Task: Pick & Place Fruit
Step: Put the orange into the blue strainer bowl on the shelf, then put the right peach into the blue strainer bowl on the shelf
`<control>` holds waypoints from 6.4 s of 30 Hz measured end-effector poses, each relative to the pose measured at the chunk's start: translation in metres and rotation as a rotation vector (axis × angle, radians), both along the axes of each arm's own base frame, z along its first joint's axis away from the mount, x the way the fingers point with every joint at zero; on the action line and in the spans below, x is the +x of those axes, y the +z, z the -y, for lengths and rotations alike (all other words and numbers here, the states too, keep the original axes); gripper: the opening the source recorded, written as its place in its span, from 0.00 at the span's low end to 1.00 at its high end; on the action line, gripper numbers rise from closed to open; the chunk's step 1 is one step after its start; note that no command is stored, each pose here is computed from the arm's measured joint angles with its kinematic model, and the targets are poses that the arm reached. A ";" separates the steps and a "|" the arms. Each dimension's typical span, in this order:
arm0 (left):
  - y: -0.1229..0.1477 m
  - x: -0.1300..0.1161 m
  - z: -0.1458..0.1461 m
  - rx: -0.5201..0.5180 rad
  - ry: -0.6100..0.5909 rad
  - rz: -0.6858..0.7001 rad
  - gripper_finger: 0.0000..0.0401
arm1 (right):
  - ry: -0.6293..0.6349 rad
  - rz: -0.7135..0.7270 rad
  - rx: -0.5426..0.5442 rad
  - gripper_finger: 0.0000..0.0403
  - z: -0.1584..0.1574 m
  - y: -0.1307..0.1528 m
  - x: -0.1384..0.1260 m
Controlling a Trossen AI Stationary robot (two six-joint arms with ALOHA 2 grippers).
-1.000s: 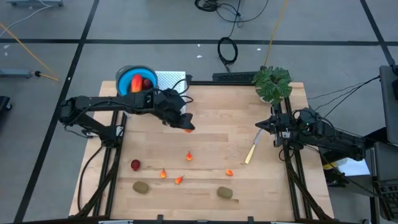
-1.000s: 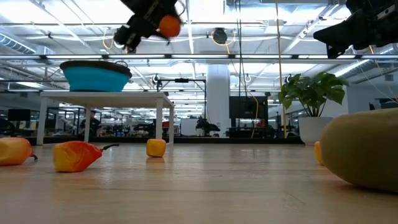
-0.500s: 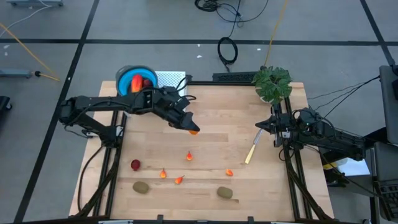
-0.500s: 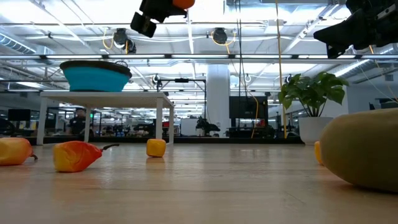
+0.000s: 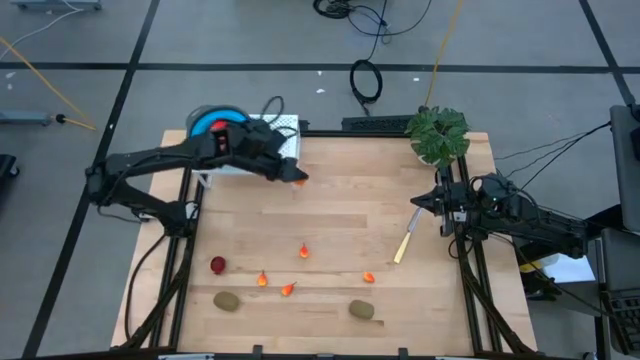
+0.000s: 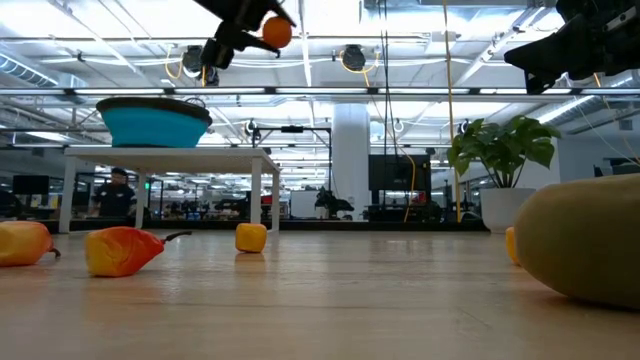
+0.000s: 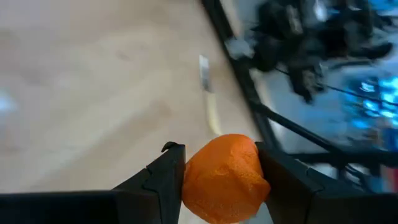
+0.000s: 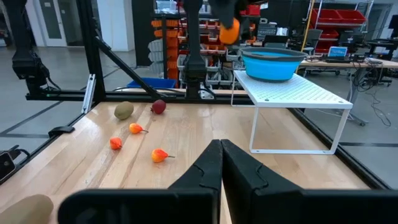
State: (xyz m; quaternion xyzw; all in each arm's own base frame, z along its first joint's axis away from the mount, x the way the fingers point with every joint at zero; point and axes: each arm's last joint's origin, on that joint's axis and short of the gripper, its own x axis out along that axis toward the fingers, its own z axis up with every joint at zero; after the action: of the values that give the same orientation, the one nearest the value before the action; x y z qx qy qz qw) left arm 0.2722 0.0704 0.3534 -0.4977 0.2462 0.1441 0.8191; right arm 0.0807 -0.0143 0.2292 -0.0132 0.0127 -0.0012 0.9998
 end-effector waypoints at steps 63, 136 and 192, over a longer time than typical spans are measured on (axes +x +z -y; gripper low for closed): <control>-0.028 -0.151 -0.099 0.224 0.687 -1.036 0.45 | -0.006 0.006 -0.002 0.00 0.000 0.001 0.000; 0.029 -0.070 0.099 0.398 0.178 -0.263 0.17 | -0.005 0.007 0.252 0.00 0.000 0.001 0.000; -0.054 -0.111 0.113 0.756 -0.165 0.203 0.03 | 0.276 -0.115 0.231 0.00 -0.033 0.018 0.070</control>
State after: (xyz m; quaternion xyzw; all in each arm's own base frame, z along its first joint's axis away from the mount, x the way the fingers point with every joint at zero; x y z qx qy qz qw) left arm 0.1607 -0.0427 0.2989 -0.1514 0.1326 0.1084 0.9735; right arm 0.1508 0.0184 0.2469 0.1001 0.0678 0.1385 0.9830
